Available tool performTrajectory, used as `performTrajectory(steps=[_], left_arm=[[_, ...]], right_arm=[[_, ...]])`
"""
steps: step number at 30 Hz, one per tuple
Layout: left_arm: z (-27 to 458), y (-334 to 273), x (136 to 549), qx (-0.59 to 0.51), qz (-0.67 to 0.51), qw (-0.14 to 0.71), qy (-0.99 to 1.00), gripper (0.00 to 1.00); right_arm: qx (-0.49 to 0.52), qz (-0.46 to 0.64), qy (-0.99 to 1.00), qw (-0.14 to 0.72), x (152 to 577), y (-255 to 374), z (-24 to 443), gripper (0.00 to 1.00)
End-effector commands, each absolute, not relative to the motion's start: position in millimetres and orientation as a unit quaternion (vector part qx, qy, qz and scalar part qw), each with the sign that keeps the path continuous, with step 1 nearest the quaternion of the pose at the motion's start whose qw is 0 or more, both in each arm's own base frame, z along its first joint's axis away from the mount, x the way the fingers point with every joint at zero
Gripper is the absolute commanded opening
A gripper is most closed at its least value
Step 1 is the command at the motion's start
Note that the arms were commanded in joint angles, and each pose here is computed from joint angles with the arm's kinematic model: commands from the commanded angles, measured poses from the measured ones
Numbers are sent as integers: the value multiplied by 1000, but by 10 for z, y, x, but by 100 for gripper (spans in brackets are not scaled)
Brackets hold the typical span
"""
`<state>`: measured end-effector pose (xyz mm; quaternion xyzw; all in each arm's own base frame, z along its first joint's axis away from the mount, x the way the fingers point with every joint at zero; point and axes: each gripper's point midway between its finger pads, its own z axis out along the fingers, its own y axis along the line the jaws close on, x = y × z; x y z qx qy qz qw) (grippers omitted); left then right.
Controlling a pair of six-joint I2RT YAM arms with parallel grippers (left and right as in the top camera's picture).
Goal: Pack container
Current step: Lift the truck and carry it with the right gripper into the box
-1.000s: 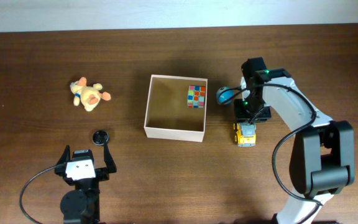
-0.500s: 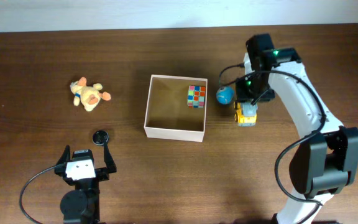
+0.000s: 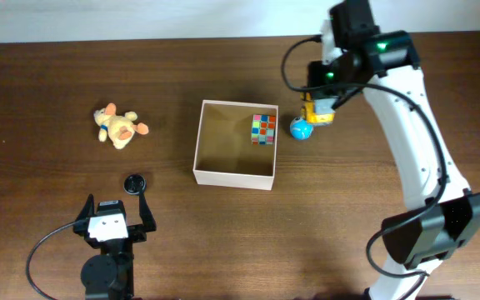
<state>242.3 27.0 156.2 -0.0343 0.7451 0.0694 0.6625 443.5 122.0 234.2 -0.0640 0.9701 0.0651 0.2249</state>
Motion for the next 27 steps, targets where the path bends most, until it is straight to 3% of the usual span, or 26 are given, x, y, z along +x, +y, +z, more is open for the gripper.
performTrajectory(steps=[1,13,27], left_arm=[[1550,255,2425,-33,64,663,745,99],[1550,255,2425,-33,64,663,745,99],[1550,255,2425,-33,64,663,745,99]], right_arm=[[-94,83,960,250,4407,1611,2491,41],[-131,114,928,329,4503,2461,2669,41],[-86,128,950,273,4695,2866,1861,40]])
